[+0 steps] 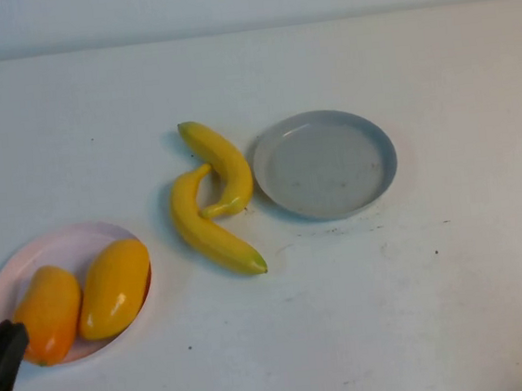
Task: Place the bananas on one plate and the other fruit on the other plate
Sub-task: Put another type of fruit in the right plate
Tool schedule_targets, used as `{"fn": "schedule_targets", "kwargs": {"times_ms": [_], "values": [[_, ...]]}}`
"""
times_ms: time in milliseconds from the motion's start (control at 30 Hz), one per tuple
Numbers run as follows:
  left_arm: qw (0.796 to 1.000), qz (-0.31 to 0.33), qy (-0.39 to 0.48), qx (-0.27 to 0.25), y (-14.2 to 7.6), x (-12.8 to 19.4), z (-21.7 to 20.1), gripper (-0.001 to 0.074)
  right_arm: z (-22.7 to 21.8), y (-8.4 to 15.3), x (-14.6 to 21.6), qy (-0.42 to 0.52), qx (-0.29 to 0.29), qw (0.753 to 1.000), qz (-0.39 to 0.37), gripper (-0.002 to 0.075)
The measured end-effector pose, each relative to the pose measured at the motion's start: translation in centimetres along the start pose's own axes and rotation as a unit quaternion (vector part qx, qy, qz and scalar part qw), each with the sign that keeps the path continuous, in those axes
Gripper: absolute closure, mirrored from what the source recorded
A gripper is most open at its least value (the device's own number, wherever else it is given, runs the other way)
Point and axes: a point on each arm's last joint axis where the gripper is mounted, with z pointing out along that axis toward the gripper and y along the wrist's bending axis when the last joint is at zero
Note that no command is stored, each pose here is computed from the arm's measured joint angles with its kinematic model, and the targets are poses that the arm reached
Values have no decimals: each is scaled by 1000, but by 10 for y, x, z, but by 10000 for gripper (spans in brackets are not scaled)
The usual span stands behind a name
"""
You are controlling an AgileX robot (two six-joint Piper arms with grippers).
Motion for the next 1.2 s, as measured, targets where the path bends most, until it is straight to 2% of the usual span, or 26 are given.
{"fn": "schedule_targets", "kwargs": {"times_ms": [233,633,1000,1200], "values": [[995,0,-102,-6,0,36,5,738,0,0,0,0,0,1000,0,743],[981,-45,-141,-127,14,57,-19,738,0,0,0,0,0,1000,0,743],[990,-44,20,-131,12,87,-17,738,0,0,0,0,0,1000,0,743],[990,-44,35,-131,12,90,-17,738,0,0,0,0,0,1000,0,743]]}}
